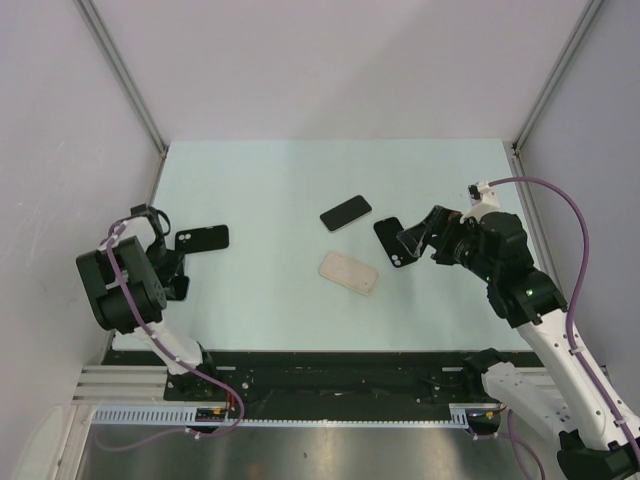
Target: Put the phone into the phone case
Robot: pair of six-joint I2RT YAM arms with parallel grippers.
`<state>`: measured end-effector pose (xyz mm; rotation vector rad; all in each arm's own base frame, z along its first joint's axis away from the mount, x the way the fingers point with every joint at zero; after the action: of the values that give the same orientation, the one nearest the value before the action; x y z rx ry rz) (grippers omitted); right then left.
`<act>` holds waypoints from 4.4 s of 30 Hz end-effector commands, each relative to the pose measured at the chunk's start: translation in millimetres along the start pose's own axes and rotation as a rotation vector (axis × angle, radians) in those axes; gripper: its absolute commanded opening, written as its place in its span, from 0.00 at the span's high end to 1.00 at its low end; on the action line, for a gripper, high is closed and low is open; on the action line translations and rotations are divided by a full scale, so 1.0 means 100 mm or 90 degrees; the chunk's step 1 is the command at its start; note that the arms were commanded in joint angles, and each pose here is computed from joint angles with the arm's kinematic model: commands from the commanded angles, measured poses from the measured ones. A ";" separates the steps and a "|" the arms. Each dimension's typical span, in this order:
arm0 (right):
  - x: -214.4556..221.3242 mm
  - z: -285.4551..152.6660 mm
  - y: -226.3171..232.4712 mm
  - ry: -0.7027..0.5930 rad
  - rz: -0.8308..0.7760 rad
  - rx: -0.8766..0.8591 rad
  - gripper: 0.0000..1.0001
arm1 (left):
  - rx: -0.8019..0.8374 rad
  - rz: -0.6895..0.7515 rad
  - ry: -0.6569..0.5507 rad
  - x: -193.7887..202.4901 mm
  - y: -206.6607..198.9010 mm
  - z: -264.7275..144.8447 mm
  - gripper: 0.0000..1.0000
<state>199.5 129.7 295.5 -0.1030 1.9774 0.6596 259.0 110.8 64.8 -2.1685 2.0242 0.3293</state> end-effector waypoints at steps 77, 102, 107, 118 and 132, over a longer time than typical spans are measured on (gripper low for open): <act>0.16 0.46 0.06 0.052 0.015 -0.067 0.02 | 0.098 0.059 -0.002 -0.09 0.17 -0.14 0.04; 0.16 0.39 0.04 0.050 0.020 -0.056 0.02 | 0.049 0.049 0.052 0.12 0.32 0.13 0.23; 0.18 0.41 0.04 0.059 0.029 -0.057 0.02 | 0.079 0.095 0.087 0.30 0.33 0.09 0.31; 0.34 0.62 0.16 0.114 0.073 -0.100 0.04 | 0.194 0.317 0.117 1.11 0.24 -0.31 0.35; 0.65 1.16 0.51 0.152 0.125 -0.212 0.14 | 0.467 0.579 0.221 2.10 0.60 -0.93 0.34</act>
<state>238.3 212.6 210.1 -0.1297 2.2083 1.0060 216.4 -98.0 83.3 -1.0202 2.6707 -0.4520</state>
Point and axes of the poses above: each gripper's point midway between its finger pads, its own z axis out along the fingers, its own y axis along the line the jaws close on, x = y × z, the point moved 5 cm from there along -z, back along the fingers, and after that the axes turned 12 degrees about -z, right-handed, at the moved point
